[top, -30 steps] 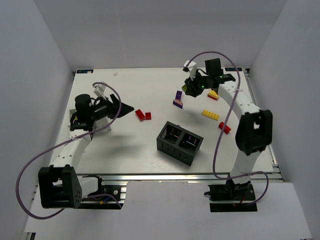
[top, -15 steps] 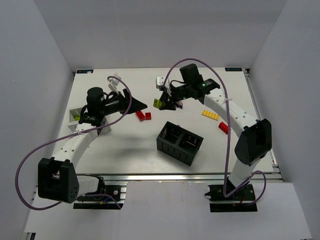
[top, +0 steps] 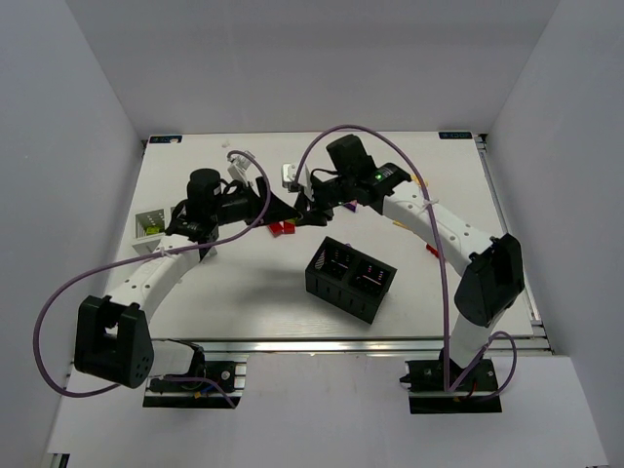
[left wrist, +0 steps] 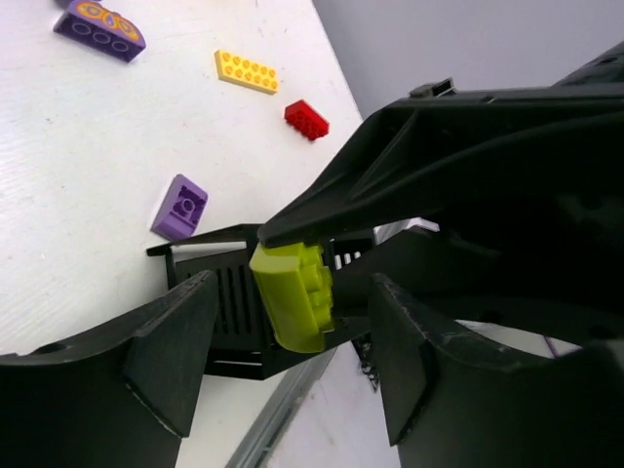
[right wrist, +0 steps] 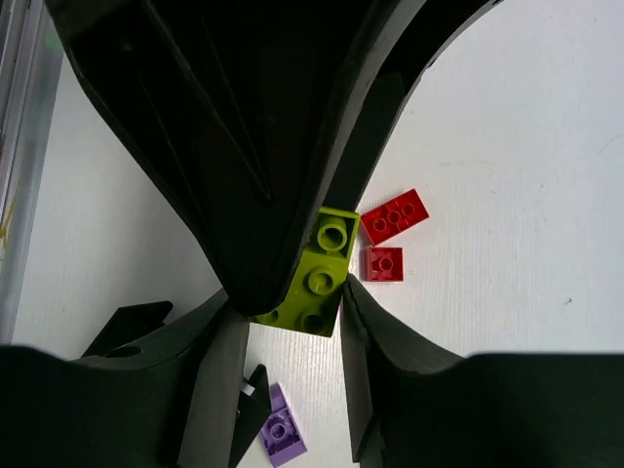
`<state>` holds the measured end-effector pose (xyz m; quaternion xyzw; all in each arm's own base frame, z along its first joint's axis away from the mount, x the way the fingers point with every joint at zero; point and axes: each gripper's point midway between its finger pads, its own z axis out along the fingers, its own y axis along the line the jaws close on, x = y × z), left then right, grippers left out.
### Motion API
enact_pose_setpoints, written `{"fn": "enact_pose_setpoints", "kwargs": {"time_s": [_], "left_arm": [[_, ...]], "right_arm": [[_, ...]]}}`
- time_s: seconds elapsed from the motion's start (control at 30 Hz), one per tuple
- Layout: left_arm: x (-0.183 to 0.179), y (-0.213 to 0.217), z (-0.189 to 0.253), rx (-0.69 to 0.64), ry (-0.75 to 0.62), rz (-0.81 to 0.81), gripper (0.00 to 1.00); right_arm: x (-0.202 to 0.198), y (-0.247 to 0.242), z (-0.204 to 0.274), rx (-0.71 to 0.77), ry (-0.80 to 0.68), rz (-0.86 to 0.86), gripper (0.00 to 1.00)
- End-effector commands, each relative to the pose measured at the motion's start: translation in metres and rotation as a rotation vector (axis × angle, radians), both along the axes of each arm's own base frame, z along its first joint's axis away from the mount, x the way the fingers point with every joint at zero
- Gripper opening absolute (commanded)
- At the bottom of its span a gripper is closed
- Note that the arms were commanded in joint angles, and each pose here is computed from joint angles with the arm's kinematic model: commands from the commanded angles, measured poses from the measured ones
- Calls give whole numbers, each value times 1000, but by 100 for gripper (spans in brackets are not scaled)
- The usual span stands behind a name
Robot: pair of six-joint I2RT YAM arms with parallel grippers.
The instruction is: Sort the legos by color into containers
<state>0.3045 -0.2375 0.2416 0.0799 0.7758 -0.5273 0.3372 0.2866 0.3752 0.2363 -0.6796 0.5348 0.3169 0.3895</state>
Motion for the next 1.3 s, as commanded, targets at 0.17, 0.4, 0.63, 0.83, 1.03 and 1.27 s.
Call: {"fn": "enact_pose_setpoints", "kwargs": {"time_s": [0.17, 0.4, 0.63, 0.83, 1.03, 1.27], "left_arm": [[7, -3, 4, 64, -21, 48, 30], [22, 12, 20, 103, -57, 154, 9], [55, 126, 28, 460, -67, 691, 0], [35, 246, 19, 737, 8, 1167, 0], [14, 314, -18, 896, 142, 1367, 0], [6, 356, -38, 914, 215, 1519, 0]], "right_arm": [[-4, 4, 16, 42, -45, -12, 14], [0, -7, 20, 55, -66, -93, 89], [54, -55, 33, 94, -140, -503, 87], [85, -123, 59, 237, -72, -817, 0], [100, -162, 47, 287, 48, -905, 0], [91, -178, 41, 291, 58, -883, 0]]}}
